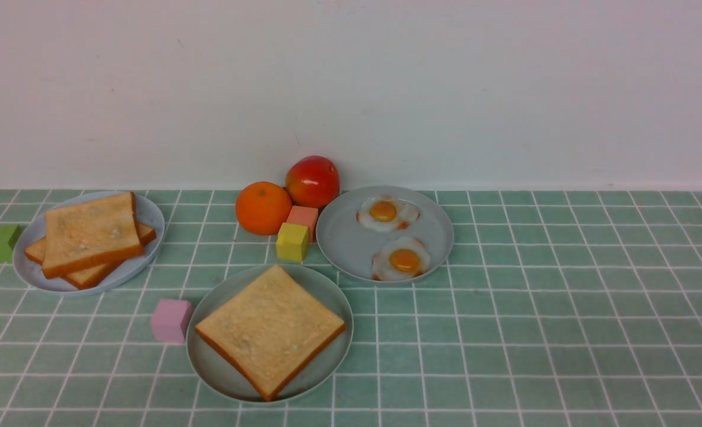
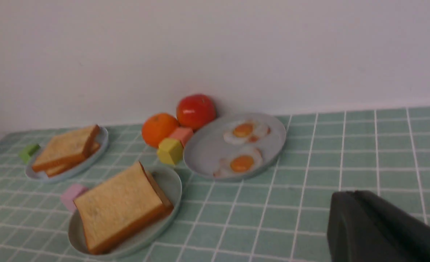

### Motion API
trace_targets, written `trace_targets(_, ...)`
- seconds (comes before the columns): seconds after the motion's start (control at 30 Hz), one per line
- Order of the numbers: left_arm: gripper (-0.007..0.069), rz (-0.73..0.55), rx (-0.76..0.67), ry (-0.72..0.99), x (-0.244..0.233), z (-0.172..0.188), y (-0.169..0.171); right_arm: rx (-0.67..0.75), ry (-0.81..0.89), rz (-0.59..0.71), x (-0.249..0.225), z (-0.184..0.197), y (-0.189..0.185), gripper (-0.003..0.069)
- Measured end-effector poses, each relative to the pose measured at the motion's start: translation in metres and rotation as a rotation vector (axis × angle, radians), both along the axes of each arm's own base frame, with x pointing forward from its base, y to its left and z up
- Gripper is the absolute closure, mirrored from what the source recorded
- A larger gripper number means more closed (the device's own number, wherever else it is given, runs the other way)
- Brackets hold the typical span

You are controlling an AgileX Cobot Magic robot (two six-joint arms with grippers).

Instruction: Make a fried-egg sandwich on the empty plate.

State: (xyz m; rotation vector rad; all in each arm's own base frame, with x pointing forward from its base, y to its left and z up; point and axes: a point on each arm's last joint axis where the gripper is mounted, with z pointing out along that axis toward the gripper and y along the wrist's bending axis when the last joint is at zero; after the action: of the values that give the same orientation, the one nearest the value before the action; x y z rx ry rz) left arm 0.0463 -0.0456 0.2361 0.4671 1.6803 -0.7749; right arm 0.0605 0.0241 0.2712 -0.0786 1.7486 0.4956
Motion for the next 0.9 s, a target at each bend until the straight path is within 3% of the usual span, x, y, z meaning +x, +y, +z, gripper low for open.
trace_targets(0.17,0.0638,0.004,0.016,0.015,0.0,-0.002,0.0,-0.041,0.034,-0.025,0.001,-0.023,-0.002,0.0654)
trace_targets(0.43,0.0638,0.005,0.021,0.023,0.0,-0.003,0.001,-0.128,0.034,-0.318,-0.005,-0.076,-0.022,0.0673)
trace_targets(0.9,0.0638,0.006,0.022,0.027,0.0,-0.003,0.001,-0.251,0.089,-0.316,-0.008,-0.097,-0.024,0.0673)
